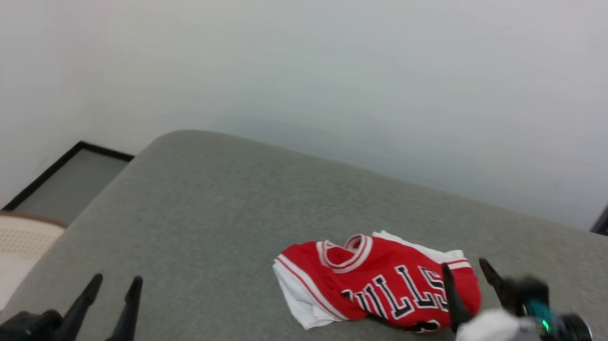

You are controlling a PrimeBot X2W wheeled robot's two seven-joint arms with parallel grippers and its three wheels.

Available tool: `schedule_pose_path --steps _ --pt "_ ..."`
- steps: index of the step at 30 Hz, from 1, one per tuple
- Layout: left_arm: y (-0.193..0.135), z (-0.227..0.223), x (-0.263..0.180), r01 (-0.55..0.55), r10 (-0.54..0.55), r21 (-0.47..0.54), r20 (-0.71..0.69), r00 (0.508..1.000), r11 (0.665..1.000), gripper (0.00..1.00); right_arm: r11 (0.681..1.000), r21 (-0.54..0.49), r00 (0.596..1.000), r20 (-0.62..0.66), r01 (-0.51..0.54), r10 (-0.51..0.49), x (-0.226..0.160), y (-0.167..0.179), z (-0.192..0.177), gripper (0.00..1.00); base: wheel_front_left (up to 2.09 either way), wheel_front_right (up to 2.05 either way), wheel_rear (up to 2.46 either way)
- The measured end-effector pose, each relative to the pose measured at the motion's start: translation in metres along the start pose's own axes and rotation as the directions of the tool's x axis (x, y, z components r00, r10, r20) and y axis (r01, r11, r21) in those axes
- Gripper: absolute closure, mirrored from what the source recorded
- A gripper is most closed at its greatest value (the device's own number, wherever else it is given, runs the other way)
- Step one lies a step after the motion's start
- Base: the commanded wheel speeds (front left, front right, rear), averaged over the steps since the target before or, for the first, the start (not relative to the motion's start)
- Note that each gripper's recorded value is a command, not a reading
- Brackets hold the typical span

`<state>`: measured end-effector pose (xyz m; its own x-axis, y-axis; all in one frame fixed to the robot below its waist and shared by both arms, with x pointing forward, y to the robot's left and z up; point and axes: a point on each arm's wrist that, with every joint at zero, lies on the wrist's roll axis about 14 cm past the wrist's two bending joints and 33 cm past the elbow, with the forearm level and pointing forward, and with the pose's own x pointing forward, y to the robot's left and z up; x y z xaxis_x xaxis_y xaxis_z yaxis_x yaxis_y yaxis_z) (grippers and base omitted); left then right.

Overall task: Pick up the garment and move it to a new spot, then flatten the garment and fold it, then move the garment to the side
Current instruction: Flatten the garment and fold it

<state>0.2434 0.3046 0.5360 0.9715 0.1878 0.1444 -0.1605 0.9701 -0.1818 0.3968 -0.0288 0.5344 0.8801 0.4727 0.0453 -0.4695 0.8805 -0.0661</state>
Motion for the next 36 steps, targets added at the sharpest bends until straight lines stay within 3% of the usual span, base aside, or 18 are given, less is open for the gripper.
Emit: schedule_pose_path --steps 8,10,13,18,24,36 --pt "0.005 -0.004 -0.011 -0.061 0.062 -0.064 0.011 0.998 0.996 0.0 0.988 -0.048 0.962 -0.241 -0.144 0.128 0.064 0.01 0.006 0.0 0.0 0.0 0.0" --pt "0.005 -0.006 -0.012 -0.069 0.07 -0.085 0.009 0.997 0.994 0.0 0.974 -0.127 0.931 -0.34 -0.19 0.137 0.072 0.004 -0.004 0.0 0.0 0.0 0.0" --pt "0.005 -0.009 -0.014 -0.089 0.09 -0.109 0.003 0.996 0.99 0.0 0.958 -0.162 0.876 -0.462 -0.237 0.139 0.08 -0.001 -0.019 0.0 0.0 0.0 0.0" --pt "0.005 -0.015 -0.018 -0.115 0.115 -0.136 -0.01 0.993 0.984 0.0 0.949 -0.129 0.76 -0.633 -0.289 0.146 0.087 0.001 -0.04 0.0 0.0 0.0 0.0" --pt "0.001 -0.023 -0.016 -0.139 0.135 -0.159 -0.031 0.99 0.978 0.0 0.949 -0.147 0.705 -0.702 -0.278 0.098 0.111 -0.022 -0.041 0.0 0.0 0.0 0.0" --pt "-0.007 -0.036 -0.001 -0.187 0.178 -0.167 -0.067 0.982 0.968 0.0 0.962 -0.047 0.526 -0.844 -0.268 0.106 0.121 -0.035 -0.101 0.0 -0.04 -0.04 -0.04"
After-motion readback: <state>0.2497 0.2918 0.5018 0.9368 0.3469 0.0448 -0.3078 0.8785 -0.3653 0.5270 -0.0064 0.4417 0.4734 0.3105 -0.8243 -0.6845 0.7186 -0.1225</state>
